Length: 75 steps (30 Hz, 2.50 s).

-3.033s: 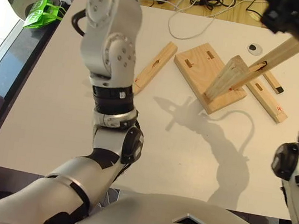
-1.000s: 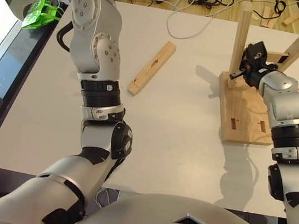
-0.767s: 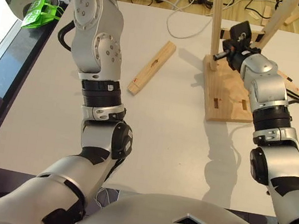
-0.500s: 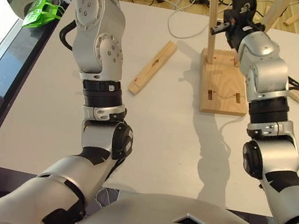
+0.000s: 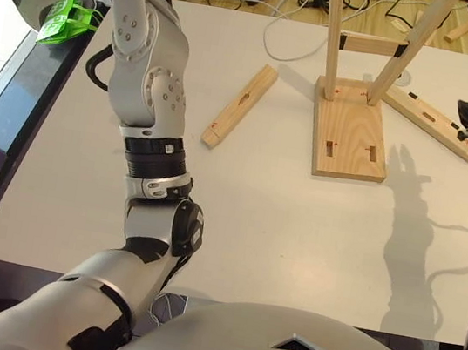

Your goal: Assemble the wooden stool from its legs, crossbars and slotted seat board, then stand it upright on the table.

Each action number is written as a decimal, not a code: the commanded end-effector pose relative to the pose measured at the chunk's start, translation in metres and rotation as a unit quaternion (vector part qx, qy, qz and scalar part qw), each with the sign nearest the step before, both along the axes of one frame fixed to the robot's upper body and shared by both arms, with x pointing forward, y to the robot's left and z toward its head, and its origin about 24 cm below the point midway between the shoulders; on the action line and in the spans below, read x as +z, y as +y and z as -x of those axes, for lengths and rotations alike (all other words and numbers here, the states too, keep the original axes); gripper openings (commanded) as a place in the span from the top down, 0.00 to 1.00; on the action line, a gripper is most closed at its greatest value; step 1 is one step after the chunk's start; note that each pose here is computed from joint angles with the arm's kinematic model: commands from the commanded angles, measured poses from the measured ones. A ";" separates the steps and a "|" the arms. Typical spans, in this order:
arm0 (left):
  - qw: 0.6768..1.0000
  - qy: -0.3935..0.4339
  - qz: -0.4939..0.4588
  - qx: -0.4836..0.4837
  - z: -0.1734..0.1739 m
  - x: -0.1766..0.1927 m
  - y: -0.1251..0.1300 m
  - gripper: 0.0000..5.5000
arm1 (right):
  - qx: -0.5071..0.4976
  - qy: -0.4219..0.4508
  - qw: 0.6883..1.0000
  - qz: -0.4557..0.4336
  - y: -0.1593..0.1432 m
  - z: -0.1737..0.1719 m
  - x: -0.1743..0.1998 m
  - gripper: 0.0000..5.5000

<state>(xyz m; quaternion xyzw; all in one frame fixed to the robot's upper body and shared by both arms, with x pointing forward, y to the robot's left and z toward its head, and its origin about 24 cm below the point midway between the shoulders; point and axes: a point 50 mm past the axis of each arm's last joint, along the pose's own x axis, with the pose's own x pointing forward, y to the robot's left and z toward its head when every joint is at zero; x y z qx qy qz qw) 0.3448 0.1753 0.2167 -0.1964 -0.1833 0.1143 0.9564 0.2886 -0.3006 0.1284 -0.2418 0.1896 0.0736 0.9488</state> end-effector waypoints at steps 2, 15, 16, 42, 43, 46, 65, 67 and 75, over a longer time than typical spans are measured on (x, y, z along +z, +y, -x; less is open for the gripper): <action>1.000 0.004 -0.005 0.002 0.001 0.002 0.000 0.38 | -0.110 0.051 0.993 0.004 -0.041 -0.016 -0.024 0.59; 1.000 0.014 -0.009 -0.018 0.000 0.005 -0.007 0.38 | -0.258 0.022 0.961 -0.096 -0.042 -0.056 -0.043 0.42; 1.000 0.015 -0.009 -0.019 0.000 0.005 -0.008 0.38 | -0.266 0.022 0.959 -0.096 -0.042 -0.056 -0.045 0.42; 0.999 0.034 -0.015 -0.028 0.002 -0.006 -0.012 0.38 | 0.017 0.186 0.932 -0.310 0.014 -0.044 -0.055 0.42; 0.999 0.035 -0.016 -0.027 0.002 -0.007 -0.011 0.38 | 0.046 0.170 0.932 -0.317 0.016 -0.043 -0.044 0.42; 0.999 0.036 -0.017 -0.026 0.002 -0.008 -0.011 0.38 | 0.116 0.096 0.927 -0.343 0.022 -0.040 -0.007 0.42; 0.999 0.036 -0.014 -0.032 0.004 -0.005 -0.014 0.38 | -0.246 0.033 0.963 -0.101 -0.027 -0.053 -0.067 0.51; 0.999 0.038 -0.014 -0.033 0.004 -0.005 -0.015 0.38 | -0.253 0.027 0.963 -0.095 -0.029 -0.052 -0.067 0.60; 0.998 0.041 -0.016 -0.042 0.005 -0.004 -0.018 0.38 | -0.263 0.010 0.961 -0.086 -0.025 -0.057 -0.064 0.85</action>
